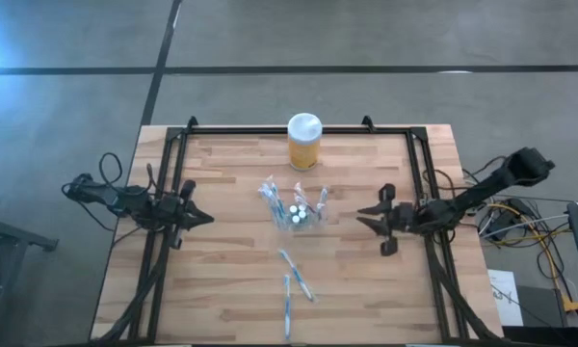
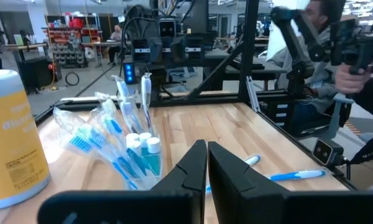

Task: Pick & Place toothbrushing station
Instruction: Put the blue toothbrush into the transparent organizer

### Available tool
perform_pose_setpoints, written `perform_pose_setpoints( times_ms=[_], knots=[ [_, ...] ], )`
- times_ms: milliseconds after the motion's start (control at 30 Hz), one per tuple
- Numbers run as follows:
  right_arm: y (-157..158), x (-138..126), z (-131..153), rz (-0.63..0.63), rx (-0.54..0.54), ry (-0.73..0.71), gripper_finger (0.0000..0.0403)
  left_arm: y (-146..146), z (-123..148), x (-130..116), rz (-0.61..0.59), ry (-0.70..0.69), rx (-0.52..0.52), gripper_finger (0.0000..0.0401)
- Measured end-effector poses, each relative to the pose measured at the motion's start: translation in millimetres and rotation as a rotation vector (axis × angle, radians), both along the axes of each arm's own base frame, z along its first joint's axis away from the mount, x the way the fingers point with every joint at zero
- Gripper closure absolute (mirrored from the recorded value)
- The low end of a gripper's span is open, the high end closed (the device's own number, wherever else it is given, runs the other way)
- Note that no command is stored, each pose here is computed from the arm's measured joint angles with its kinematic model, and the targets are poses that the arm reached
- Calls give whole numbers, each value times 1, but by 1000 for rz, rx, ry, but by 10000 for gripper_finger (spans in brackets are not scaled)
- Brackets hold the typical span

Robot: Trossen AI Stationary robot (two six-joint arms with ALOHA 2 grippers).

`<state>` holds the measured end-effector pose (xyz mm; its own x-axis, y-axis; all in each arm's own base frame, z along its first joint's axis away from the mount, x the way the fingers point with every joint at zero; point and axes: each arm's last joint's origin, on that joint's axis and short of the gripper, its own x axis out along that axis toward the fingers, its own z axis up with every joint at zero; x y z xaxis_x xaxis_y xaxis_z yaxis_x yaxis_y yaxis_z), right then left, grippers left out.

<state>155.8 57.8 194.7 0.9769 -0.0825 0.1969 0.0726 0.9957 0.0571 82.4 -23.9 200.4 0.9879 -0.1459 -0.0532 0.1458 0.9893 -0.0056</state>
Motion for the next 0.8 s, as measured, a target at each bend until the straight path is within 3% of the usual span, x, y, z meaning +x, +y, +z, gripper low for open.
perform_pose_setpoints(
  times_ms=[233, 533, 800],
  knots=[
    [-14, -27, -4, -37, 25, -22, 387, 0, 4, 0, 8, -36, 6, 380],
    [-18, -36, -18, -23, 55, 104, 394, 2, 5, 0, 73, -49, -37, 396],
    [-17, -36, -23, 20, 165, 150, 394, 2, 5, 0, 89, -46, -58, 398]
  ],
)
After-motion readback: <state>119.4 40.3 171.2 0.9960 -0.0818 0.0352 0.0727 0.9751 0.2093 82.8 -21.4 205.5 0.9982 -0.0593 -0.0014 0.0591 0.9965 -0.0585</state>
